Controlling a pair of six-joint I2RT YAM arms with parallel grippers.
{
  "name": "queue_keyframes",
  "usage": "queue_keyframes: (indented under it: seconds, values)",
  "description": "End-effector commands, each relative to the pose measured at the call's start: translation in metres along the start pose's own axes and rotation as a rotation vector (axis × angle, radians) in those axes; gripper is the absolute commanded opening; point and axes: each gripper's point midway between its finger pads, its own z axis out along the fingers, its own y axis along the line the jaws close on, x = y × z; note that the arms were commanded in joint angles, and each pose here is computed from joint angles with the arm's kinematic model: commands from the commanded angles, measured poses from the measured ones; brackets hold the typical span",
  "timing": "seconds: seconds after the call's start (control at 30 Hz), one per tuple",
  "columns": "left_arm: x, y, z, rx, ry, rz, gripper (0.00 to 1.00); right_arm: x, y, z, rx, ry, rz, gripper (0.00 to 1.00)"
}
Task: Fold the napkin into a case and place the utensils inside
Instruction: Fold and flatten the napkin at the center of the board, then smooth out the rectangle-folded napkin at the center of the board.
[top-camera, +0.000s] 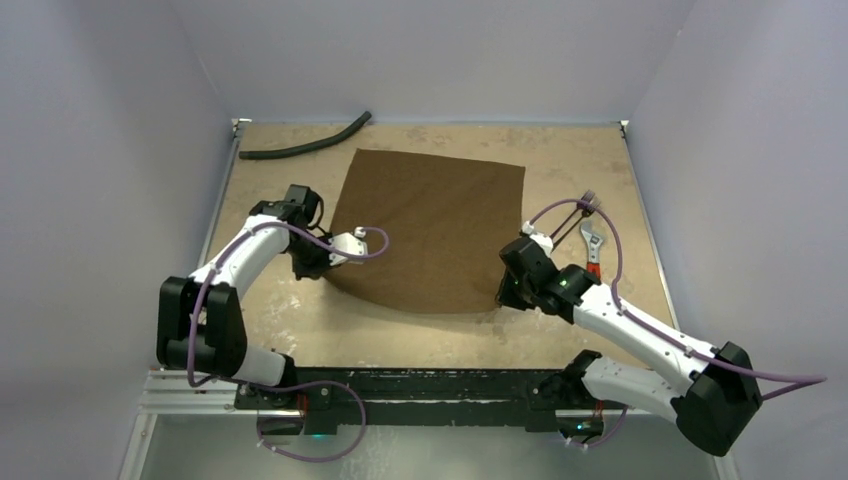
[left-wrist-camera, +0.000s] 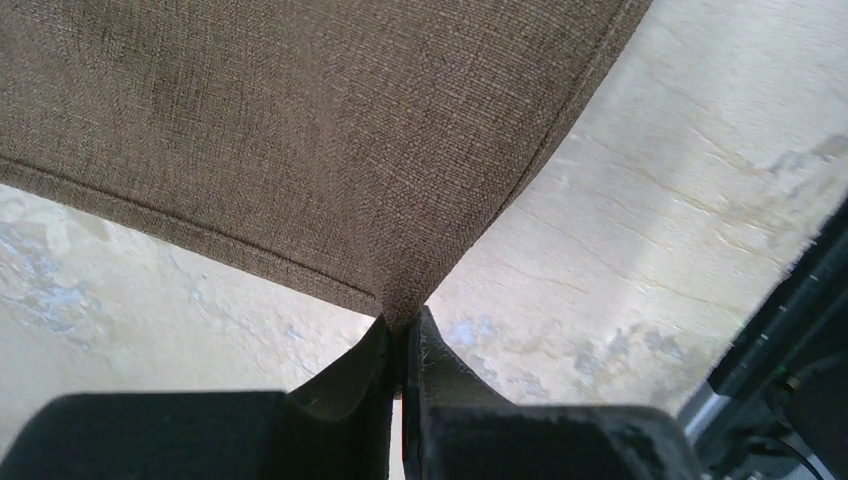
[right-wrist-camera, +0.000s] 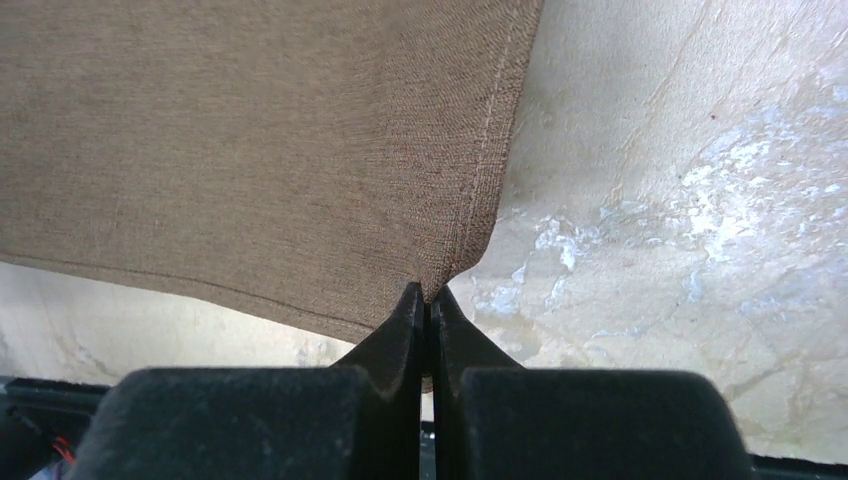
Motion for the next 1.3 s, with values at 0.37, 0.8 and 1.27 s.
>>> queue_keyframes:
  seconds: [0.37, 0.8, 1.27]
  values:
    - [0.005, -0.085, -0.051, 0.159, -0.022, -0.007, 0.00, -0.034, 0.004, -0.050, 0.045, -0.062, -0.126, 0.00]
    - [-0.078, 0.072, -0.104, -0.443, -0.289, -0.261, 0.00, -0.120, 0.060, -0.046, 0.008, -0.253, -0.114, 0.00]
    - [-0.081, 0.197, -0.055, -0.659, -0.019, -0.472, 0.00, -0.229, 0.057, 0.040, 0.073, -0.325, -0.062, 0.00]
